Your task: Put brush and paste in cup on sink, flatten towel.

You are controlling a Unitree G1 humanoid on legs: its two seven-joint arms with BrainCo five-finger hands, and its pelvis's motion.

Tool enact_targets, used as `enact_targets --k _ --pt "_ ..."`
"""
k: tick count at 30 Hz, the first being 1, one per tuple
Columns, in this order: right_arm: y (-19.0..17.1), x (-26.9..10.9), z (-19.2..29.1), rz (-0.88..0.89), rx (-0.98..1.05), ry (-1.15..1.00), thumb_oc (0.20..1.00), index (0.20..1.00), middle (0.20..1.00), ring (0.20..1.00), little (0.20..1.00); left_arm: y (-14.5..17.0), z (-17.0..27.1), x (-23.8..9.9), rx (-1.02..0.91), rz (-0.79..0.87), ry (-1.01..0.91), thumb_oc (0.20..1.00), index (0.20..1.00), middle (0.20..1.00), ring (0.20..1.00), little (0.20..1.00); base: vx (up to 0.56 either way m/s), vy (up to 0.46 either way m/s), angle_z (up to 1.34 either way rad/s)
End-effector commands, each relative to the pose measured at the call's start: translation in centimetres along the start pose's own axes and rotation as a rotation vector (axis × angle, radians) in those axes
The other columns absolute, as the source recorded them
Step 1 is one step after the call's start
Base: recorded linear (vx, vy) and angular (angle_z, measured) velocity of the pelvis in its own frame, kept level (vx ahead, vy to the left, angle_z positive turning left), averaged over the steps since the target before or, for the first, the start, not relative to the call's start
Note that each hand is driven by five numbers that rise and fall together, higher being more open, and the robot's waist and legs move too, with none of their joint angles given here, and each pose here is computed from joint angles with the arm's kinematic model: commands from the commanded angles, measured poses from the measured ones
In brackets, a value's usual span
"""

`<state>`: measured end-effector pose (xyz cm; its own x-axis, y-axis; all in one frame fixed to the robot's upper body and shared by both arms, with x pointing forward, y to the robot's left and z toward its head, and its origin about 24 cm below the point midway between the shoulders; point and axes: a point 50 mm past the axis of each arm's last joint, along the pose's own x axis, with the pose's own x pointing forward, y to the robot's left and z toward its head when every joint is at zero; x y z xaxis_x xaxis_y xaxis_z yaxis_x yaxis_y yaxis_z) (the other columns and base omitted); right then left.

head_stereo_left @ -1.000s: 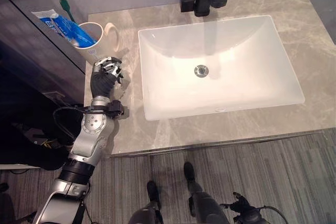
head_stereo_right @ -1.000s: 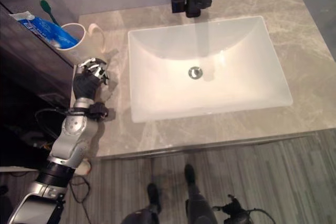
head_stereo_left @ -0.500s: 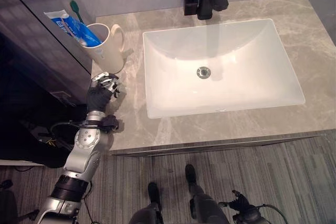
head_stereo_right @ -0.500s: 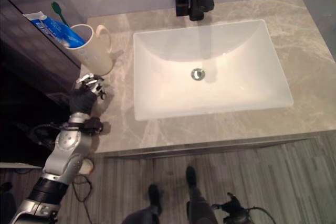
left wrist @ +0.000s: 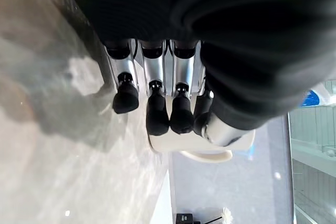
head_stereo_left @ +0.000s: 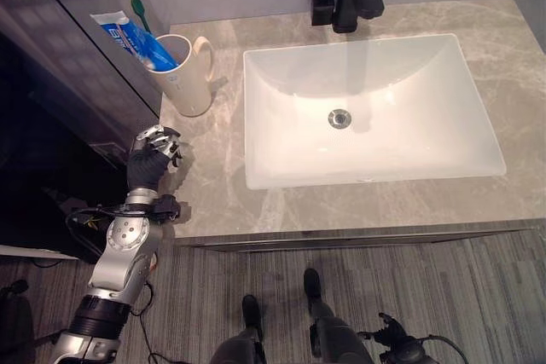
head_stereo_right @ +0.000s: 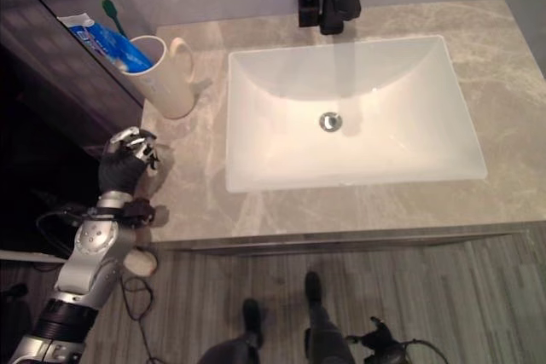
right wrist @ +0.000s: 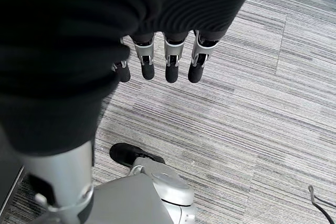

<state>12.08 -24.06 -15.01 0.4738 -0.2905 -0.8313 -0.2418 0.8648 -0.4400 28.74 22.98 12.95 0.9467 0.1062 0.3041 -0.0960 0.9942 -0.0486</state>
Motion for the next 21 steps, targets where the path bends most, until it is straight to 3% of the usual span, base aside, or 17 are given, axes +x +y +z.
enact_targets --k 1,21 --pt "-0.4 0.1 0.0 -0.017 0.005 0.003 1.000 1.000 1.000 1.000 1.000 0.9 3.0 2.0 0.034 0.026 -0.141 0.200 0.200 0.200 0.200 0.200 0.00 0.000 0.00" --pt "-0.5 0.2 1.4 -0.037 0.008 -0.055 1.000 1.000 1.000 1.000 1.000 0.9 5.9 7.3 0.097 0.145 -0.230 0.200 0.200 0.200 0.200 0.200 0.00 -0.002 -0.02"
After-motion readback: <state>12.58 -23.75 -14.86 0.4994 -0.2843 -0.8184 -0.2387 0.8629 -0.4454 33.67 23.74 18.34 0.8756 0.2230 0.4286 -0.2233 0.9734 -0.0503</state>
